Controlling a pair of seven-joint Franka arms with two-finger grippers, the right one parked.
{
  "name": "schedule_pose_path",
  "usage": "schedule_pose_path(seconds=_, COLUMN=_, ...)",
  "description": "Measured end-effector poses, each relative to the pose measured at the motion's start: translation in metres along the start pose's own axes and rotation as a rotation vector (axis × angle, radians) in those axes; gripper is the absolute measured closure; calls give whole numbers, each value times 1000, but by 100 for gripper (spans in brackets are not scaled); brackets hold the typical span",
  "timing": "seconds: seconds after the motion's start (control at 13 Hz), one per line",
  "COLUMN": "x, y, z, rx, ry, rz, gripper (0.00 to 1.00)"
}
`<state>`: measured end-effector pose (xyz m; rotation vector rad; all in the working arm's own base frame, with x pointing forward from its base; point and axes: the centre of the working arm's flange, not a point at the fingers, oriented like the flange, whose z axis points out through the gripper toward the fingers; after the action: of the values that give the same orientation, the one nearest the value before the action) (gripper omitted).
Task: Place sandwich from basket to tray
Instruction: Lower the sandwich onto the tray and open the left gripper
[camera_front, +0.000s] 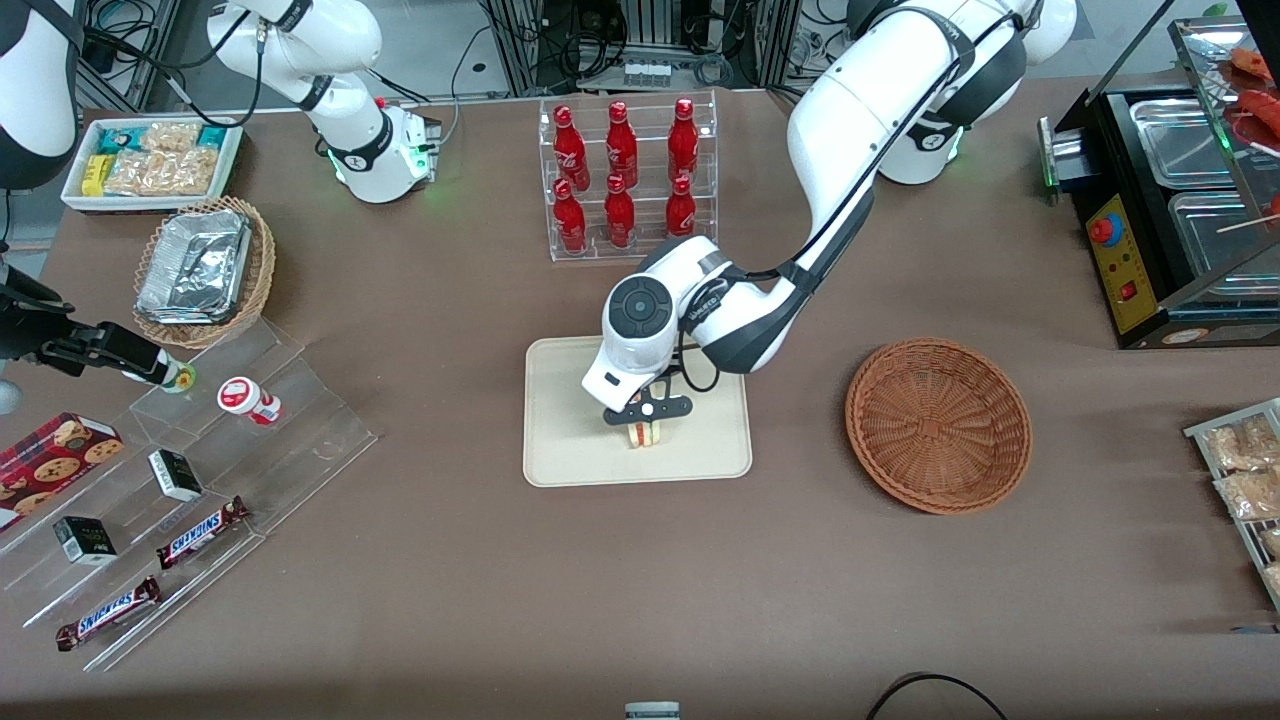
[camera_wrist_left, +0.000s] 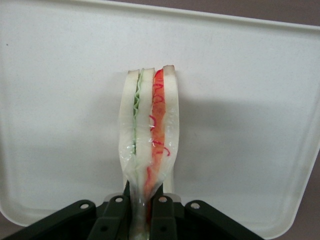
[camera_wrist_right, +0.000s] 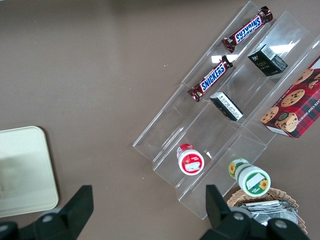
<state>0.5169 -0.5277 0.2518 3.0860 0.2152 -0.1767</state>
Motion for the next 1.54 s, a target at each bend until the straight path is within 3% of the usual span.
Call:
schedule_pose_path(seconds=0.08, x=1, y=0, z=3, rx=0, ry=8, rz=-4, gripper=85)
schedule_pose_path(seconds=0.31, x=3, y=1, z=10, rx=-4, ry=12, rz=-22, gripper=73)
schedule_pose_path(seconds=0.85, x=8, y=5, z=-51, rx=-46, ry=66, rz=-42, gripper=0)
schedule_pose_path(seconds=1.23, x=8, y=-3, z=-99, rx=-48, ry=98, rz=-52, gripper=0)
schedule_pose_path(seconds=1.54, x=28, y=-58, z=-161, rx=53, ry=74, rz=-67, gripper=0)
